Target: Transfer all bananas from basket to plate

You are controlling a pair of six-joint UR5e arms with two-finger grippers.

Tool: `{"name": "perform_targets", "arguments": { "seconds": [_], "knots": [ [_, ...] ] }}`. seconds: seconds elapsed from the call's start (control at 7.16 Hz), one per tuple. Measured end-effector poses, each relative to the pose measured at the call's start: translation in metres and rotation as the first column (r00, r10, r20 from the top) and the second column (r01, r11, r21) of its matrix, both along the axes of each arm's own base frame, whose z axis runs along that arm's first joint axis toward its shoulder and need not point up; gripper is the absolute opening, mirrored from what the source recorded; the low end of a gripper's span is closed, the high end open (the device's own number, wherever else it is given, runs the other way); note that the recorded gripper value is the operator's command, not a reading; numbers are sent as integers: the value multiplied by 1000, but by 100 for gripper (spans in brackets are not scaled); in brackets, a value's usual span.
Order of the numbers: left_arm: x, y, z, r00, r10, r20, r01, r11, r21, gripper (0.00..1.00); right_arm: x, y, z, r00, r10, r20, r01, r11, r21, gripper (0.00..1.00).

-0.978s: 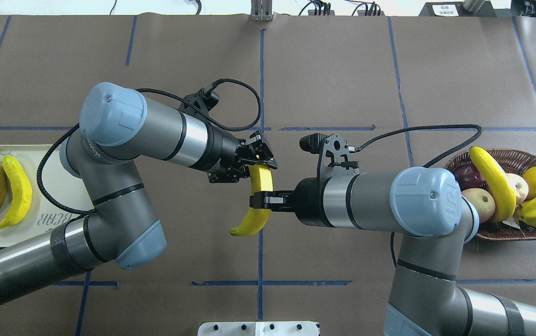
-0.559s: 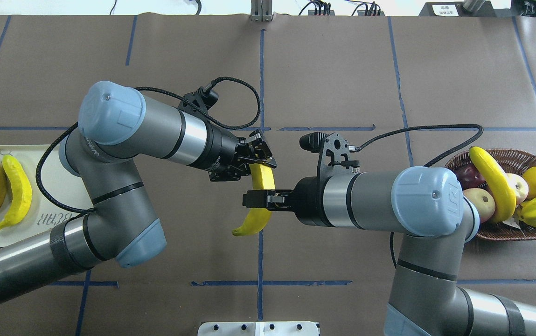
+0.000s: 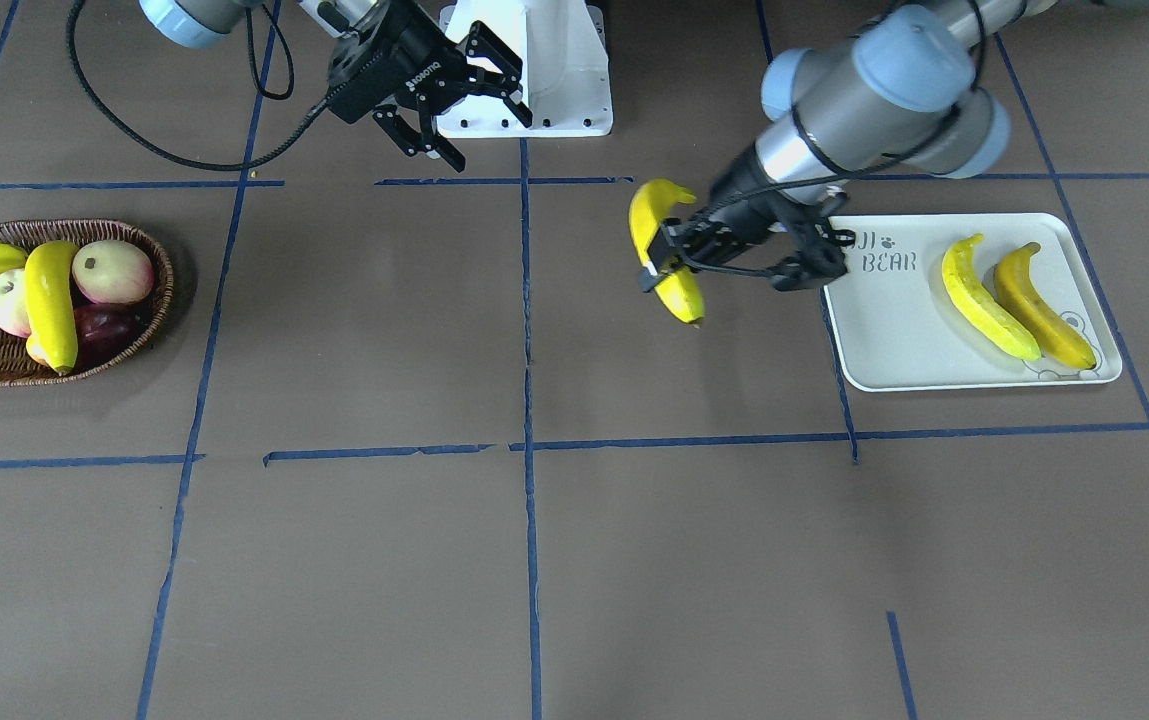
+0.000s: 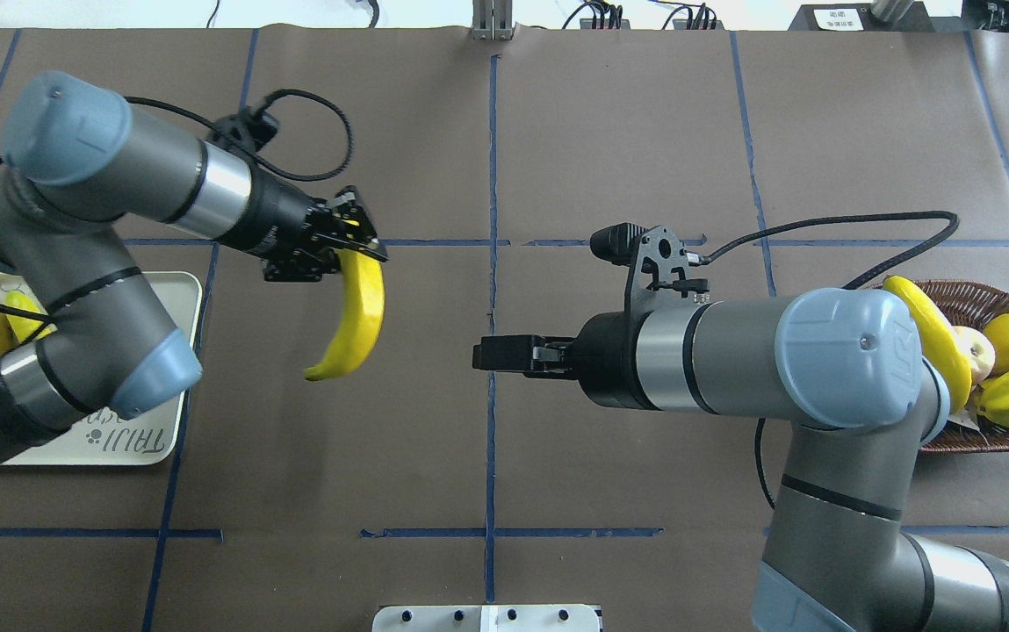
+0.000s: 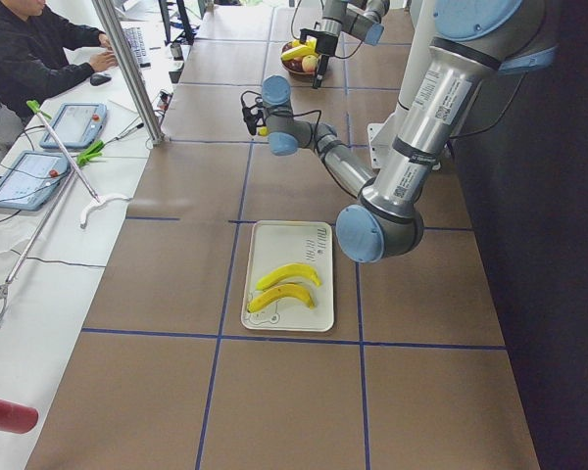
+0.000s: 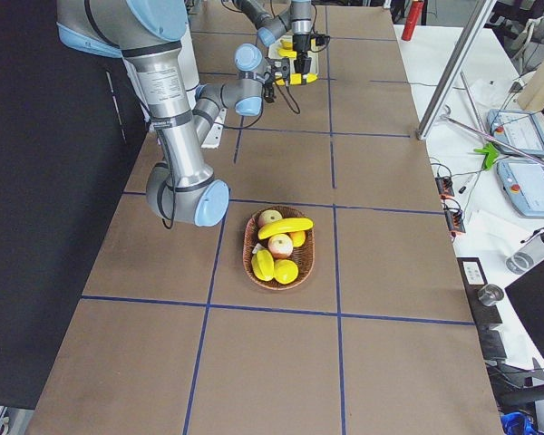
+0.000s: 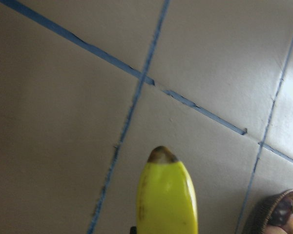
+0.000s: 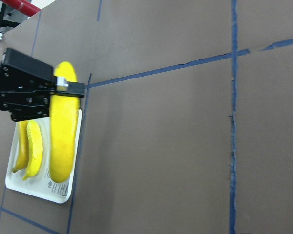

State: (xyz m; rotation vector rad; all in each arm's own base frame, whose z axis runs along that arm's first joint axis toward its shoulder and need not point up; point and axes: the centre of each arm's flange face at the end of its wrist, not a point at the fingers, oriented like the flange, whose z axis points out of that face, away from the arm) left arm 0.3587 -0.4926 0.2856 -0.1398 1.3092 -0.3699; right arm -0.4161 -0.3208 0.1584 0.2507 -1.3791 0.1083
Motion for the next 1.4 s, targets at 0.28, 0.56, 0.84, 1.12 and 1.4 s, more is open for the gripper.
{"name": "perform_targets", "arguments": {
  "seconds": [0.28,0.56,0.84,1.12,1.4],
  "knots": [
    [-68,5,135,983,-23,180,19,999,26,0,34,-7,6,993,30,-117,-36,998,-50,100],
    [-101,25,229,938,-49,342,36,998,44,11,59,-25,35,977,53,-206,-60,998,-30,100],
    [-112,35,268,901,-80,427,65,997,49,100,77,-43,57,962,71,-262,-74,997,-2,100],
    [-111,35,272,892,-92,442,73,996,60,100,90,-57,71,955,64,-291,-67,998,1,100],
    [-109,36,260,904,-83,420,60,996,67,100,113,-67,98,942,37,-334,-38,999,4,100]
  ]
}}
